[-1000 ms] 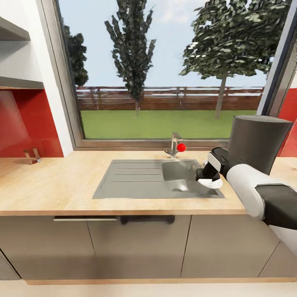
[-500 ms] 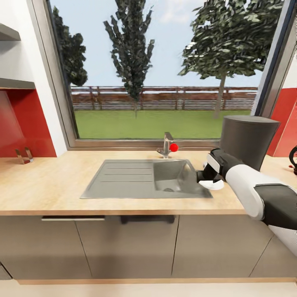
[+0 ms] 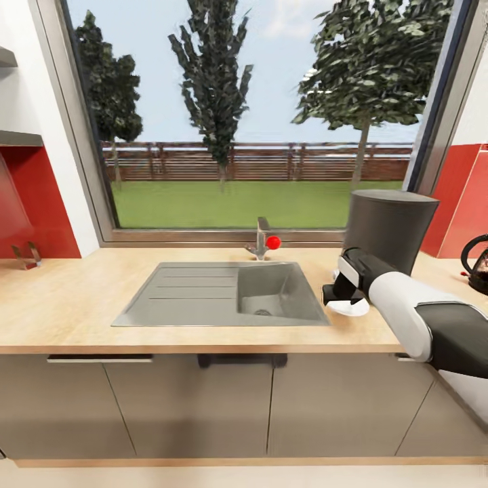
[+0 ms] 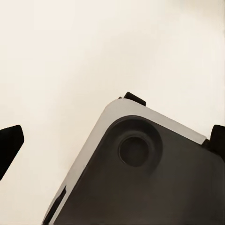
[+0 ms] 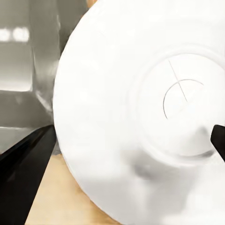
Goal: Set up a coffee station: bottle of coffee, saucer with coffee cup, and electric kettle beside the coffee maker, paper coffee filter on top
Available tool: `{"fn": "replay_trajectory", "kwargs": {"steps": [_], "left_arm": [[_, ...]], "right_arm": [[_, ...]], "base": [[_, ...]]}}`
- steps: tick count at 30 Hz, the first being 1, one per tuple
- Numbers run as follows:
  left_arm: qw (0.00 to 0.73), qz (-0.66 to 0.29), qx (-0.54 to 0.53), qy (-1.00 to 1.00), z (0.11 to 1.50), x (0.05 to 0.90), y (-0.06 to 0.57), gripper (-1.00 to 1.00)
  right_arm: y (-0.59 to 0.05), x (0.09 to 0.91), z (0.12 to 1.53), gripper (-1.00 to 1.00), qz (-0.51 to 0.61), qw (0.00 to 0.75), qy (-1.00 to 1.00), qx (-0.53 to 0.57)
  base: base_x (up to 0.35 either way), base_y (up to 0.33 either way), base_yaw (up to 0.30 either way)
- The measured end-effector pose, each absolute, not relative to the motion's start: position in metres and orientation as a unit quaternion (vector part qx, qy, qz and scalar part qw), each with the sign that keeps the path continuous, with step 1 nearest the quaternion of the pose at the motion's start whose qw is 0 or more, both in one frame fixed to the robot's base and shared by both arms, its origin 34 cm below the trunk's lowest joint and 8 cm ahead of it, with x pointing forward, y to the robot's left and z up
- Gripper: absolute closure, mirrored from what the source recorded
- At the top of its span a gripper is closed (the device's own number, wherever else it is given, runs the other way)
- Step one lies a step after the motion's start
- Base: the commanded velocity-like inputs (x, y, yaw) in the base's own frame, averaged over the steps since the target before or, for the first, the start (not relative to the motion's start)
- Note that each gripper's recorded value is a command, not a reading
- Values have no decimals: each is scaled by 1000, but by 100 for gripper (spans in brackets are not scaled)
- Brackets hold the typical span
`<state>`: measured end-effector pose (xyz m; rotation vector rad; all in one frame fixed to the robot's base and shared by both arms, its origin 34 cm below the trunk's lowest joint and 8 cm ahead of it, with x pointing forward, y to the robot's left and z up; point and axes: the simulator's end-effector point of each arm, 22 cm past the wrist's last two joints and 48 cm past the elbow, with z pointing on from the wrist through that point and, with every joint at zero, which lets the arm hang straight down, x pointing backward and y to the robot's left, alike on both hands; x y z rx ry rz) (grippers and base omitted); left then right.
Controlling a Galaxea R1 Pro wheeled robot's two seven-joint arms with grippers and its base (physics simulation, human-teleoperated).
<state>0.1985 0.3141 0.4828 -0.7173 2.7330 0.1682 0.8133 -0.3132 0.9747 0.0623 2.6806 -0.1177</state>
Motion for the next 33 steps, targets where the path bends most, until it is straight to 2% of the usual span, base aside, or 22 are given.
{"fn": "replay_trajectory", "kwargs": {"steps": [6, 33], "left_arm": [[154, 53, -242, 956, 482, 199, 306, -100], [152, 47, -225, 961, 449, 199, 300, -100]], "right_arm": [[-315, 809, 968, 100, -46, 219, 974, 22], [-318, 802, 925, 100, -49, 208, 977, 23]], "base": [[0, -149, 0], [0, -3, 0]]}}
